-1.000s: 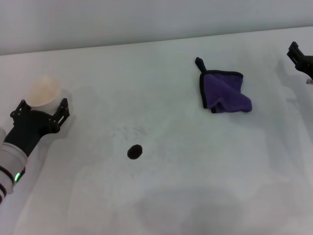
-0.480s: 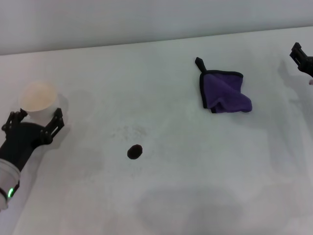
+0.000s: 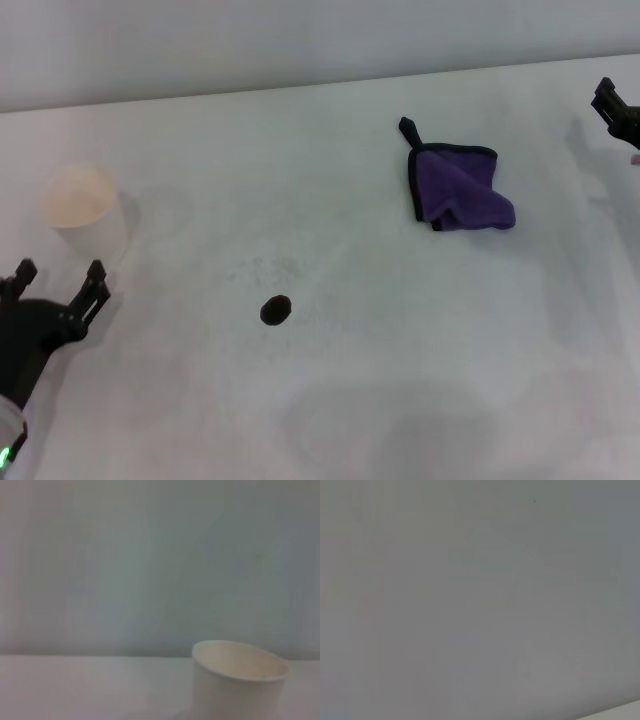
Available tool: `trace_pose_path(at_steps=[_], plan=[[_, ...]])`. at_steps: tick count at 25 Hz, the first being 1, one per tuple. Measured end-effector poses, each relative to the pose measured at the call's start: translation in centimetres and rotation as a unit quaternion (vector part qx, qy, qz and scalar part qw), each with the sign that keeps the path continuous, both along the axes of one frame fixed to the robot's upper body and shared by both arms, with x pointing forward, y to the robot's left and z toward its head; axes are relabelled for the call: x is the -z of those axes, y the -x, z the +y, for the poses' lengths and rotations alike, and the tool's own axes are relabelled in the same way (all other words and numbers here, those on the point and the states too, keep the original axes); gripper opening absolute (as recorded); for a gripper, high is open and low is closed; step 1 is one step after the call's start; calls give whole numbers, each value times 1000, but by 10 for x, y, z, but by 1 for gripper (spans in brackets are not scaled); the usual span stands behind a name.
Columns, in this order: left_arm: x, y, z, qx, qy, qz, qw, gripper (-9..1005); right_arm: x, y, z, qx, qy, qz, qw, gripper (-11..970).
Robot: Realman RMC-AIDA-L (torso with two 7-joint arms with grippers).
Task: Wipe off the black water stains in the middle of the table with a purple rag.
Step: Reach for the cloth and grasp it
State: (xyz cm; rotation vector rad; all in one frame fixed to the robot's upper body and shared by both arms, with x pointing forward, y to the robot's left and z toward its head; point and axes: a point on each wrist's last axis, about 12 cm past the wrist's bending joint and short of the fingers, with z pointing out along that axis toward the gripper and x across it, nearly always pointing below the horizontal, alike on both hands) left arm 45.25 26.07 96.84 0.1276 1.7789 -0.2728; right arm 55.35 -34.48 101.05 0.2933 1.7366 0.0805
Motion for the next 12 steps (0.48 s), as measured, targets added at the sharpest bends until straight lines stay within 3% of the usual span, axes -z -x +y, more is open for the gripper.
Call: trace_pose_path(at_steps=[6,12], plan=[[1,31,6,-37,46,-12,998,878,-5,-7,9,-39,-21,-7,999,853],[-1,37,19,-69,75,-21,995,877,-37,-35,18,-191,-22,-19,981,851]])
